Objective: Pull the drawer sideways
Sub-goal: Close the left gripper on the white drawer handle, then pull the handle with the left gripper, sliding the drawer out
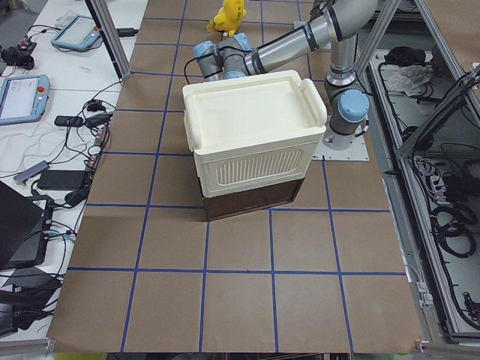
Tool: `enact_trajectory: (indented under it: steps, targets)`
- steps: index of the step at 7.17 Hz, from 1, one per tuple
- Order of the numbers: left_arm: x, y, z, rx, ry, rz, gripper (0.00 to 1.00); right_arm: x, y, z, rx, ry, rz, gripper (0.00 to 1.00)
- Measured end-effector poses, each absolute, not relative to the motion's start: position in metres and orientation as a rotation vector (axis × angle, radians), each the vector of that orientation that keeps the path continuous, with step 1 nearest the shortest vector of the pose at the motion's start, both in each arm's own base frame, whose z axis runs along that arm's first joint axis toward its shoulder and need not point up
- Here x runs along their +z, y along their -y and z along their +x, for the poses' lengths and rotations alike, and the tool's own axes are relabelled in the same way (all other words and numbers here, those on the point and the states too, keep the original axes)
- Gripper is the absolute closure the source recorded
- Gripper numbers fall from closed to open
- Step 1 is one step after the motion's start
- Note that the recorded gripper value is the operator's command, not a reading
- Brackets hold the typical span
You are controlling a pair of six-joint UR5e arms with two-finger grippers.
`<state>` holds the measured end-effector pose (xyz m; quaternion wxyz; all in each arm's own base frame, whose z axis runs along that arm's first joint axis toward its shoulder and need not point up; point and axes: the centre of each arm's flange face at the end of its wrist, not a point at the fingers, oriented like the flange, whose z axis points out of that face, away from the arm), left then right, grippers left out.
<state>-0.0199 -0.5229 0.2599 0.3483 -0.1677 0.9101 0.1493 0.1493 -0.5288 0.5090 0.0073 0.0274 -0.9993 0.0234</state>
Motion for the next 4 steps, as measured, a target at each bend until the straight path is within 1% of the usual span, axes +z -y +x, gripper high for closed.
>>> enact_trajectory:
  steps: [1,2,4]
  targets:
    - [0.2588,0.5232,-0.0199,0.389,-2.359,-0.434,0.47,0.5090,0.5288,0.1493,0.073,3.125,0.086,0.00]
    - [0.2585,0.5233,-0.0198,0.391,-2.359,-0.432,0.51,0.5089,0.5288,0.1493,0.073,3.125,0.086,0.00]
    - [0.2591,0.5231,-0.0197,0.390,-2.358,-0.431,0.51,0.5089,0.5288,0.1493,0.073,3.126,0.086,0.00]
